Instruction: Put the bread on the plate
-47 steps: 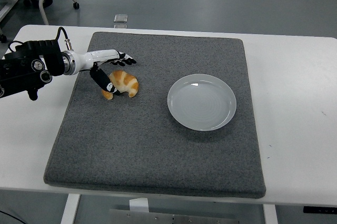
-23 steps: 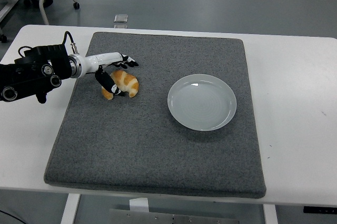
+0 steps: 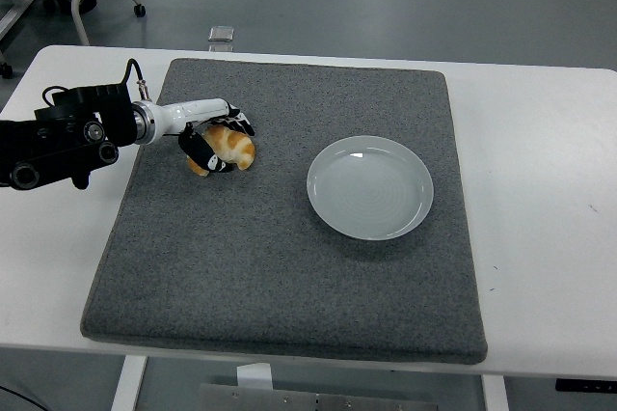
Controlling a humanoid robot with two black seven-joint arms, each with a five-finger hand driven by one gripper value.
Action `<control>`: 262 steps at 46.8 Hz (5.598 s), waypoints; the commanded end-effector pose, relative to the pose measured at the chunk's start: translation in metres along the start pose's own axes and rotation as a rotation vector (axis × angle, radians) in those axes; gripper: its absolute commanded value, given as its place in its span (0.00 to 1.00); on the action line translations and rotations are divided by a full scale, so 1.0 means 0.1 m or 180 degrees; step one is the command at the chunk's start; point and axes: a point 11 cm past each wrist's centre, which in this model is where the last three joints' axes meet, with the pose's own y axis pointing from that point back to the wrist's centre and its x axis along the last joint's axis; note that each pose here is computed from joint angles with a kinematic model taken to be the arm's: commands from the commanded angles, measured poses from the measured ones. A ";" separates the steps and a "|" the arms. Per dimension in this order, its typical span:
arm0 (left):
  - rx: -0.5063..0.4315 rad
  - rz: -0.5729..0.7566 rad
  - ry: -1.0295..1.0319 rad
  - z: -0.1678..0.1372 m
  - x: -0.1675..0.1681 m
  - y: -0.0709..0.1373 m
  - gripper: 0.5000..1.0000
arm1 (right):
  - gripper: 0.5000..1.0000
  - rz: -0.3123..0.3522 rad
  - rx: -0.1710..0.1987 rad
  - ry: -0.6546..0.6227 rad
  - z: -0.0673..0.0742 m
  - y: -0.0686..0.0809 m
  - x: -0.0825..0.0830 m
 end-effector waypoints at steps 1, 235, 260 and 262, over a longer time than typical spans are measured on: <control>0.0001 0.0005 -0.0035 0.00 0.01 0.00 0.57 | 0.86 0.0000 0.0000 -0.0001 0.00 0.00 0.00; -0.1546 -0.0318 -0.1390 1.85 -0.49 -0.67 0.00 | 0.86 0.0000 -0.0001 0.0004 0.00 0.00 0.00; -0.1487 -0.0347 -0.1398 1.77 -0.57 -0.71 0.00 | 0.86 0.0000 -0.0001 0.0004 0.00 0.00 0.00; -0.1483 -0.0341 -0.1398 1.76 -0.57 -0.71 0.00 | 0.86 0.0000 0.0004 -0.0001 -0.01 0.00 0.00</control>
